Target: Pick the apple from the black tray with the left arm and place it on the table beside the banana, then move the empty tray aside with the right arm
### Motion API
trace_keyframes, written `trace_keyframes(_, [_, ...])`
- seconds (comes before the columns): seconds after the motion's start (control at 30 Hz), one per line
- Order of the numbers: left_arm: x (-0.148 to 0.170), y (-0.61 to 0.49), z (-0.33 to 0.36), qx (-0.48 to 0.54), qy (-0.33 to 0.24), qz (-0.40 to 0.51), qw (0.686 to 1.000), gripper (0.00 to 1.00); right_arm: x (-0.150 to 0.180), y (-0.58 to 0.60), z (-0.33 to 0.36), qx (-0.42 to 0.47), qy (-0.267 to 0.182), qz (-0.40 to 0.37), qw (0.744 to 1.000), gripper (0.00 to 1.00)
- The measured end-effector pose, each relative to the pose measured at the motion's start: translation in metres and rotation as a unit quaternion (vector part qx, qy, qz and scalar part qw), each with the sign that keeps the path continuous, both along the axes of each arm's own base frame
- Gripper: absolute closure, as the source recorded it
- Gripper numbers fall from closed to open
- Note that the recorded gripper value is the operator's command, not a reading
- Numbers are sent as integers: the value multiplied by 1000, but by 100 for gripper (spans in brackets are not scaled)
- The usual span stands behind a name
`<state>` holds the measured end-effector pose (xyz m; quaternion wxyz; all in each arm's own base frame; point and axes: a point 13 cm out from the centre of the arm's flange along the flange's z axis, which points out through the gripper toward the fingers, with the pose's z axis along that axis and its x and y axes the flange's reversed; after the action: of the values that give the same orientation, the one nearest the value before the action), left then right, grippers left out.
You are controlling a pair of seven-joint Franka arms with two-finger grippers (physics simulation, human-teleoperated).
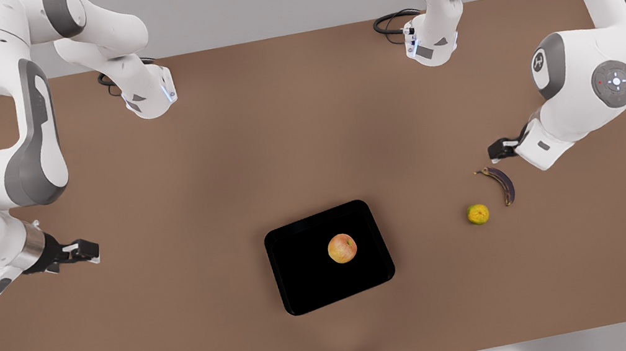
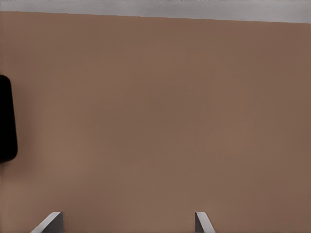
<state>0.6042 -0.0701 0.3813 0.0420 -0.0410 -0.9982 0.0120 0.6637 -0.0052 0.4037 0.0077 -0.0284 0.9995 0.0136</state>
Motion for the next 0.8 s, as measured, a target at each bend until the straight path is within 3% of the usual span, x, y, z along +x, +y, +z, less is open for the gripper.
trace_keyframes(0.13, [9, -19, 7, -9, -13, -6, 1000, 0, 4, 1, -4, 1, -3, 5, 1000, 0])
trace_keyframes(0.23, [5, -144, -36, -14, 3, -75, 997, 0, 12, 0, -52, -1, 23, 8, 1000, 0])
trace_keyframes(0.33, [-1, -267, -93, -14, 4, -117, 993, 0, 23, -2, -50, -3, 10, 9, 1000, 0])
trace_keyframes(0.47, [21, -335, -139, -23, -22, -82, 996, 0, 22, -1, -9, -2, -15, 14, 1000, 0])
trace_keyframes(0.6, [30, -367, -192, -21, -44, -32, 998, 0, 15, 0, -2, -1, -9, 17, 1000, 0])
trace_keyframes(0.8, [59, -395, -215, -28, -104, 24, 994, 0, 11, 0, -3, -1, 0, 20, 1000, 0])
